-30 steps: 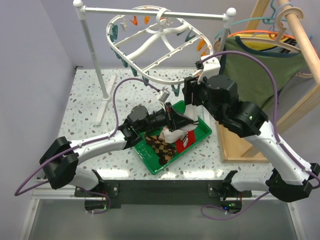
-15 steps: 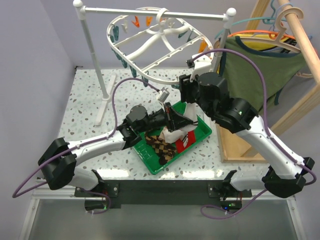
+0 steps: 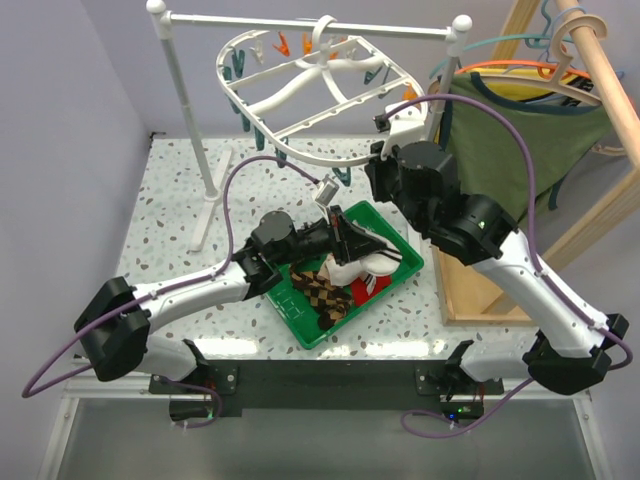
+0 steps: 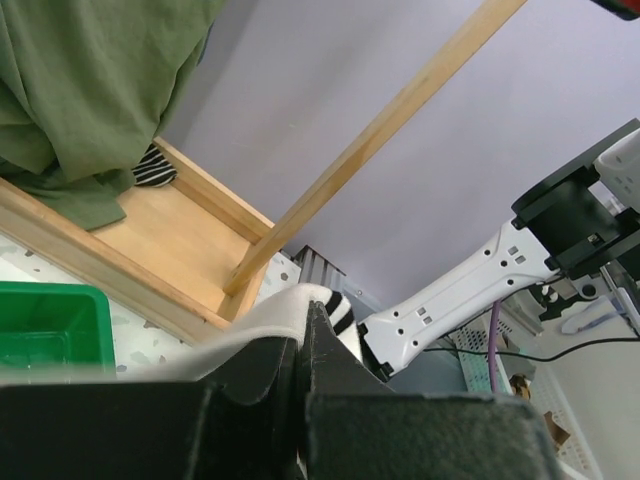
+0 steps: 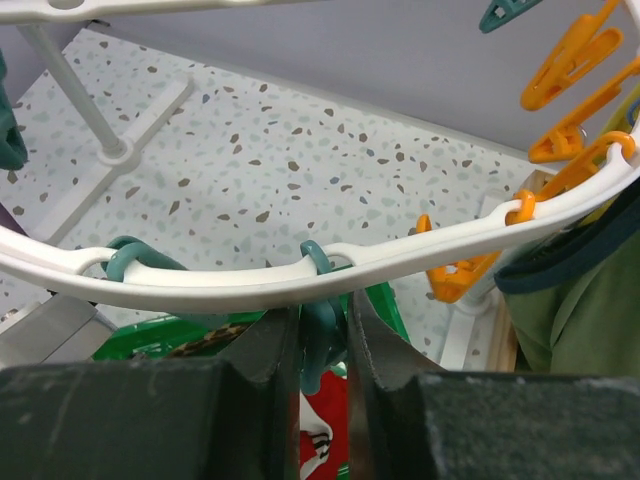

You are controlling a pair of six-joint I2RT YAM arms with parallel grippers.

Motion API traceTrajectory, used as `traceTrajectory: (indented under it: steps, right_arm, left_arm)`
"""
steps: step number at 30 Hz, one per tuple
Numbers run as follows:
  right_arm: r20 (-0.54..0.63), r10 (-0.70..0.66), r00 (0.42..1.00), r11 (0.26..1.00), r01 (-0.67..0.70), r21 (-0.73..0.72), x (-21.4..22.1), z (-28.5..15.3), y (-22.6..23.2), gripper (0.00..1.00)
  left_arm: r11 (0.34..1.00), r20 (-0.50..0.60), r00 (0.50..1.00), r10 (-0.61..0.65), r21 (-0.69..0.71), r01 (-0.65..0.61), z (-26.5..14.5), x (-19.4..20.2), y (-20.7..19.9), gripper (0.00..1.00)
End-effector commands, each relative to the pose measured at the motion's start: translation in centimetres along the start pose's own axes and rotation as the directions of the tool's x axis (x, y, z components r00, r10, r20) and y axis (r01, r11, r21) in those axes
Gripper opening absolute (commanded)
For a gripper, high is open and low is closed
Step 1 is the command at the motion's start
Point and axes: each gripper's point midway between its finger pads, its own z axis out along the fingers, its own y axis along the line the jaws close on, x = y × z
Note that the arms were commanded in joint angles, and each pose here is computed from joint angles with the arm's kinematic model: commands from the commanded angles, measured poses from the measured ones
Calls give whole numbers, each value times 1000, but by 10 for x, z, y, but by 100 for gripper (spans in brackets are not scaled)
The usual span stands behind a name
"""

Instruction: Remove the socks clipped to the hanger

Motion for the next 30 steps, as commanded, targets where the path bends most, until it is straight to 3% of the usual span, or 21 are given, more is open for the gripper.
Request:
traceTrajectory:
  steps: [1,11,13,16,17,18,20,25,26,28,29,30]
  right_arm:
    - [43,28,999,1000,-28,10,-16,1,0,0]
    - [23,32,999,999,-32,7,-6,3,1,0]
    - [23,35,999,999,-35,2,-6,2,2,0]
    - [23,38,999,999,-38,-1,-5,1,2,0]
    - [23,38,999,999,-38,-1,-5,1,2,0]
    - [22,39,999,999,-39,-4,-5,1,3,0]
    - [18,43,999,999,-43,-8,-3,1,4,0]
    - [-26,52,998,999,-51,4,8,0,3,0]
    - [-33,67,997,998,-66,6,9,0,3,3]
    - [-57,71,996,997,-71,-3,14,-2,5,6]
    - [-64,84,994,996,-84,-4,17,-2,5,8]
    - [-76,84,994,996,-85,-8,20,-4,6,12]
  left_arm:
    - [1000,12,1000,20,20,-20,-5,-13,-15,0]
    - [968,-161,986,-41,-250,0,-24,33,50,0]
    - [952,-210,974,-89,-305,21,-30,45,69,7]
    - [937,-269,954,-130,-347,30,-35,56,88,28]
    - [933,-277,952,-130,-359,23,-36,56,92,42]
    - [922,-282,950,-136,-387,17,-38,59,100,48]
    - [901,-305,941,-145,-435,-2,-43,64,110,58]
    - [830,-338,926,-169,-555,-51,-62,74,134,65]
    - [814,-327,932,-156,-578,-67,-65,70,137,74]
    - [790,-348,927,-140,-604,-107,-74,70,142,78]
    - [774,-353,927,-126,-619,-131,-76,68,146,100]
    - [751,-392,911,-129,-638,-168,-86,73,150,100]
